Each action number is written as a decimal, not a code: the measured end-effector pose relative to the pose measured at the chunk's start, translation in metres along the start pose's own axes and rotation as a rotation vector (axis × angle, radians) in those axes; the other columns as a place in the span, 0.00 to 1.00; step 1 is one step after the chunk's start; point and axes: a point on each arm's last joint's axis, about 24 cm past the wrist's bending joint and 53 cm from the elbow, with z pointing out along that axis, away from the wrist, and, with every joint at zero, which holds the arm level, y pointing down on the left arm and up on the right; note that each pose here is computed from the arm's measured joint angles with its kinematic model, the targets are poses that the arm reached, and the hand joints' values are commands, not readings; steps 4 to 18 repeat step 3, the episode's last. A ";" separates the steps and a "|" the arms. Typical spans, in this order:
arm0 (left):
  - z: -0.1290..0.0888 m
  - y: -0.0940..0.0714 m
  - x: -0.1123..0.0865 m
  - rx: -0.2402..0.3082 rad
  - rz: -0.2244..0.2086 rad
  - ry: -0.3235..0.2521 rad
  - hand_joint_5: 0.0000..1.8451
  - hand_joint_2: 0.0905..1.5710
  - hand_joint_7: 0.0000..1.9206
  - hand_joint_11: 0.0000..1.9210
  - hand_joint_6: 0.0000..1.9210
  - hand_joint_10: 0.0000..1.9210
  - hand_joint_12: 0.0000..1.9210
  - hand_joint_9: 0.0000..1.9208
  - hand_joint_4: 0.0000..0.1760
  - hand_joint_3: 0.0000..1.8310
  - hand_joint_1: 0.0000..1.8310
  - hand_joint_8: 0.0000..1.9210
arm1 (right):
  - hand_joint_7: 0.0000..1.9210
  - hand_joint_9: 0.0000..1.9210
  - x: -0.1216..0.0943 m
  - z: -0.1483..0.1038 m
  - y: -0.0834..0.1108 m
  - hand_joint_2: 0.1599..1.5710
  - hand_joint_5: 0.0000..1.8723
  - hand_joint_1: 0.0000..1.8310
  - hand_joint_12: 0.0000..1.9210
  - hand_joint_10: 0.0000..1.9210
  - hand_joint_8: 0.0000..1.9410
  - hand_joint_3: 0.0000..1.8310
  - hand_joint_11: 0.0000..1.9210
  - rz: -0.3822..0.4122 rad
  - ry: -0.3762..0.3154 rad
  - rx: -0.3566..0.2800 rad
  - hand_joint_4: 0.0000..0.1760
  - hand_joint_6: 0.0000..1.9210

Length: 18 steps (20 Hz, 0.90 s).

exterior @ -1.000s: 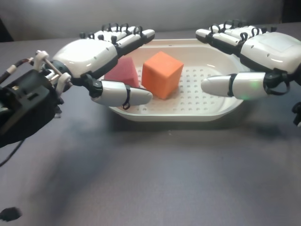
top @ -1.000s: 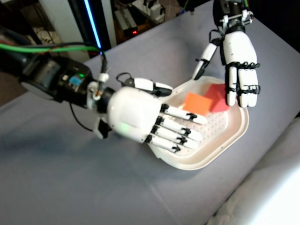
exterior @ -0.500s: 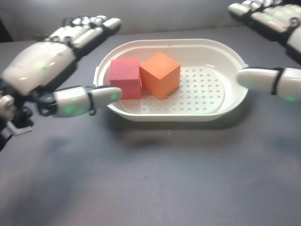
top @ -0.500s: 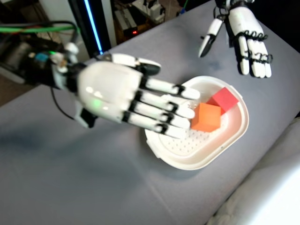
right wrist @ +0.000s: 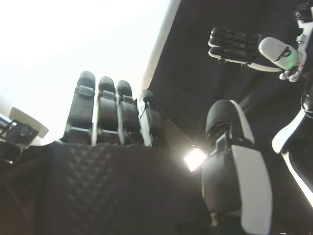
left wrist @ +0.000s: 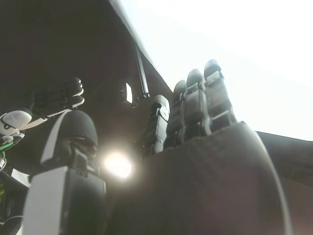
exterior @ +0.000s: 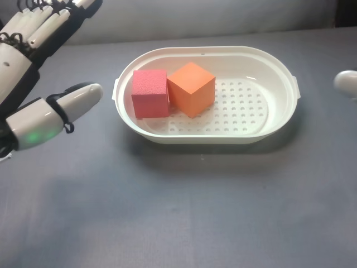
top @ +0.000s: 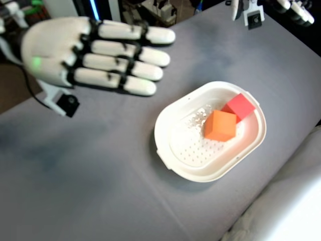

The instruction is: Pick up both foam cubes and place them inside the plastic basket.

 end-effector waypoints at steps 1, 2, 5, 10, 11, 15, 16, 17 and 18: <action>-0.002 -0.005 -0.003 0.017 0.008 0.000 0.00 0.80 0.00 0.00 0.00 0.00 0.00 0.00 0.49 0.00 0.23 0.00 | 0.00 0.04 -0.007 -0.004 0.007 0.82 0.00 0.19 0.29 0.00 0.00 0.00 0.00 -0.005 -0.019 -0.021 0.37 0.00; -0.004 -0.009 -0.008 0.028 0.010 -0.015 0.00 0.77 0.00 0.00 0.00 0.00 0.00 0.00 0.90 0.00 0.36 0.00 | 0.00 0.05 -0.013 -0.007 0.013 0.79 0.00 0.21 0.31 0.01 0.00 0.00 0.00 -0.009 -0.037 -0.039 0.45 0.00; -0.005 -0.017 -0.016 0.054 0.015 -0.039 0.00 0.83 0.00 0.00 0.00 0.00 0.00 0.01 0.74 0.00 0.41 0.00 | 0.02 0.08 -0.020 -0.009 0.020 0.78 0.01 0.15 0.40 0.01 0.01 0.00 0.00 -0.012 -0.059 -0.062 0.27 0.00; -0.005 -0.017 -0.016 0.054 0.015 -0.039 0.00 0.83 0.00 0.00 0.00 0.00 0.00 0.01 0.74 0.00 0.41 0.00 | 0.02 0.08 -0.020 -0.009 0.020 0.78 0.01 0.15 0.40 0.01 0.01 0.00 0.00 -0.012 -0.059 -0.062 0.27 0.00; -0.005 -0.017 -0.016 0.054 0.015 -0.039 0.00 0.83 0.00 0.00 0.00 0.00 0.00 0.01 0.74 0.00 0.41 0.00 | 0.02 0.08 -0.020 -0.009 0.020 0.78 0.01 0.15 0.40 0.01 0.01 0.00 0.00 -0.012 -0.059 -0.062 0.27 0.00; -0.005 -0.017 -0.016 0.054 0.015 -0.039 0.00 0.83 0.00 0.00 0.00 0.00 0.00 0.01 0.74 0.00 0.41 0.00 | 0.02 0.08 -0.020 -0.009 0.020 0.78 0.01 0.15 0.40 0.01 0.01 0.00 0.00 -0.012 -0.059 -0.062 0.27 0.00; -0.005 -0.017 -0.016 0.054 0.015 -0.039 0.00 0.83 0.00 0.00 0.00 0.00 0.00 0.01 0.74 0.00 0.41 0.00 | 0.02 0.08 -0.020 -0.009 0.020 0.78 0.01 0.15 0.40 0.01 0.01 0.00 0.00 -0.012 -0.059 -0.062 0.27 0.00; -0.005 -0.017 -0.016 0.054 0.015 -0.039 0.00 0.83 0.00 0.00 0.00 0.00 0.00 0.01 0.74 0.00 0.41 0.00 | 0.02 0.08 -0.020 -0.009 0.020 0.78 0.01 0.15 0.40 0.01 0.01 0.00 0.00 -0.012 -0.059 -0.062 0.27 0.00; -0.005 -0.017 -0.016 0.054 0.015 -0.039 0.00 0.83 0.00 0.00 0.00 0.00 0.00 0.01 0.74 0.00 0.41 0.00 | 0.02 0.08 -0.020 -0.009 0.020 0.78 0.01 0.15 0.40 0.01 0.01 0.00 0.00 -0.012 -0.059 -0.062 0.27 0.00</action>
